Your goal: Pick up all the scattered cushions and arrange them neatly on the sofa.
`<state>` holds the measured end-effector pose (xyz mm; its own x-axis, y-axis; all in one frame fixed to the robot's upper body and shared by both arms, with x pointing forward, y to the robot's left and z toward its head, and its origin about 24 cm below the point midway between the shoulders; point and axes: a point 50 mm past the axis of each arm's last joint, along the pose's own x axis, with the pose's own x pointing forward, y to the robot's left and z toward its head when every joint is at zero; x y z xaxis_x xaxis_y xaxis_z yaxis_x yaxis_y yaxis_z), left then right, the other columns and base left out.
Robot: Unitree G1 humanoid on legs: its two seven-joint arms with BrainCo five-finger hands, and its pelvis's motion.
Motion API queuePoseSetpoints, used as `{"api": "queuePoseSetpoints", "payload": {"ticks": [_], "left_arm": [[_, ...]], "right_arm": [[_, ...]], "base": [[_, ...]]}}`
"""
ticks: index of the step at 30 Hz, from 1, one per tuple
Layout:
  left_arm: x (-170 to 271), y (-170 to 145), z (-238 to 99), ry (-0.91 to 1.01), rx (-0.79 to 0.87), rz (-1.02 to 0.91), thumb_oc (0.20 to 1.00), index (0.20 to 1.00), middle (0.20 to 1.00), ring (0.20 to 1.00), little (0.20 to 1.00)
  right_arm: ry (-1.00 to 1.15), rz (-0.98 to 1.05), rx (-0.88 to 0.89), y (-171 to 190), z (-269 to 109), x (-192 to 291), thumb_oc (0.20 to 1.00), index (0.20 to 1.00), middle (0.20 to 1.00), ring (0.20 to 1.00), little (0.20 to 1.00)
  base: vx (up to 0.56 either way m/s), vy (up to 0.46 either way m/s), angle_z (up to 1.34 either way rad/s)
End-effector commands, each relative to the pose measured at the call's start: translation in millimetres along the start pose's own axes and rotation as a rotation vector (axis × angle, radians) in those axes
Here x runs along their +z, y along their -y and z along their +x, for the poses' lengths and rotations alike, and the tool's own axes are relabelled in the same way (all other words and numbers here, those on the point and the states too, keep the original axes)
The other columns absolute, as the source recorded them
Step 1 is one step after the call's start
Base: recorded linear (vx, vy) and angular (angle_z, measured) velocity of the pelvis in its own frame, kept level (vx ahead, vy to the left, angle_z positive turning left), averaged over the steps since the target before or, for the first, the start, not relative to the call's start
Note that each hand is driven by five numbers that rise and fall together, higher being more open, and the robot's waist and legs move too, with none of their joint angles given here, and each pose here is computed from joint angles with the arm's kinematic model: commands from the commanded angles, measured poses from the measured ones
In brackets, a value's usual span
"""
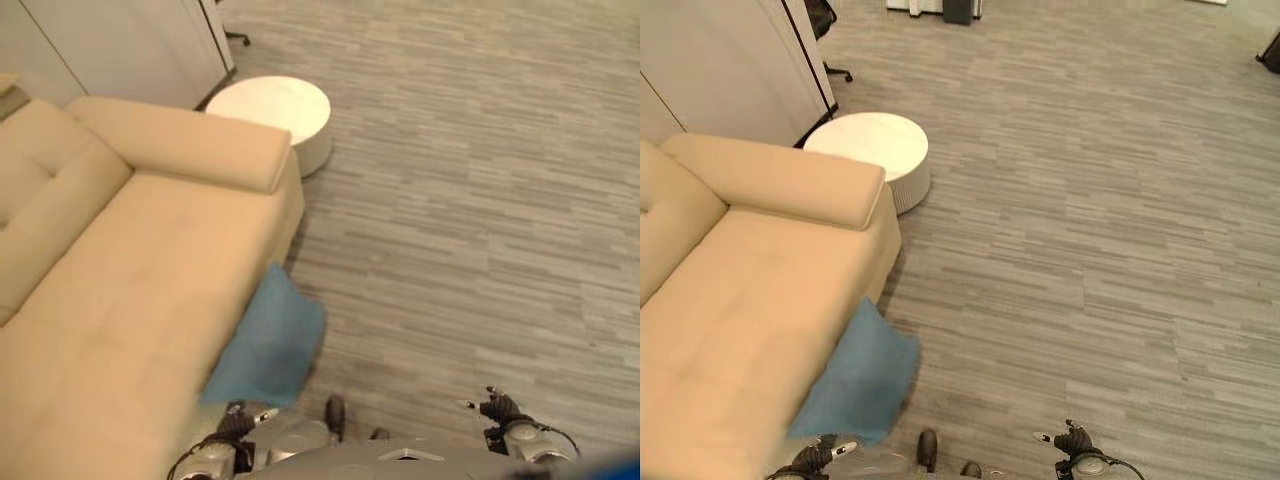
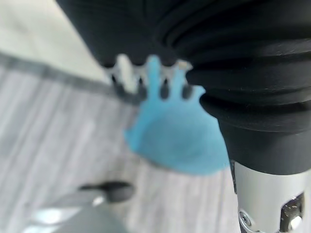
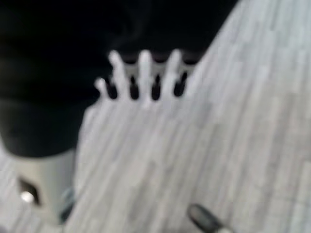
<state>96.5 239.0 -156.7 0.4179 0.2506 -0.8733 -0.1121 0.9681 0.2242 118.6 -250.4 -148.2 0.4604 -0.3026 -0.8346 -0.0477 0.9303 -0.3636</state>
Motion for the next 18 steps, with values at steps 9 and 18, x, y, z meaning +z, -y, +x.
{"api": "queuePoseSetpoints", "payload": {"ticks": [9,18], "left_arm": [[36,-3,6,0.1,0.004,0.051,1.0,1.0,1.0,1.0,1.0],[24,-2,6,0.054,0.003,0.072,1.0,1.0,1.0,1.0,1.0]], "right_arm": [[0.118,0.017,-0.021,7,5,38,1.0,1.0,1.0,1.0,1.0],[0.09,0.002,-0.007,5,4,27,1.0,1.0,1.0,1.0,1.0]], "base": [[0.14,-0.055,0.69],[0.04,-0.154,1.22]]}}
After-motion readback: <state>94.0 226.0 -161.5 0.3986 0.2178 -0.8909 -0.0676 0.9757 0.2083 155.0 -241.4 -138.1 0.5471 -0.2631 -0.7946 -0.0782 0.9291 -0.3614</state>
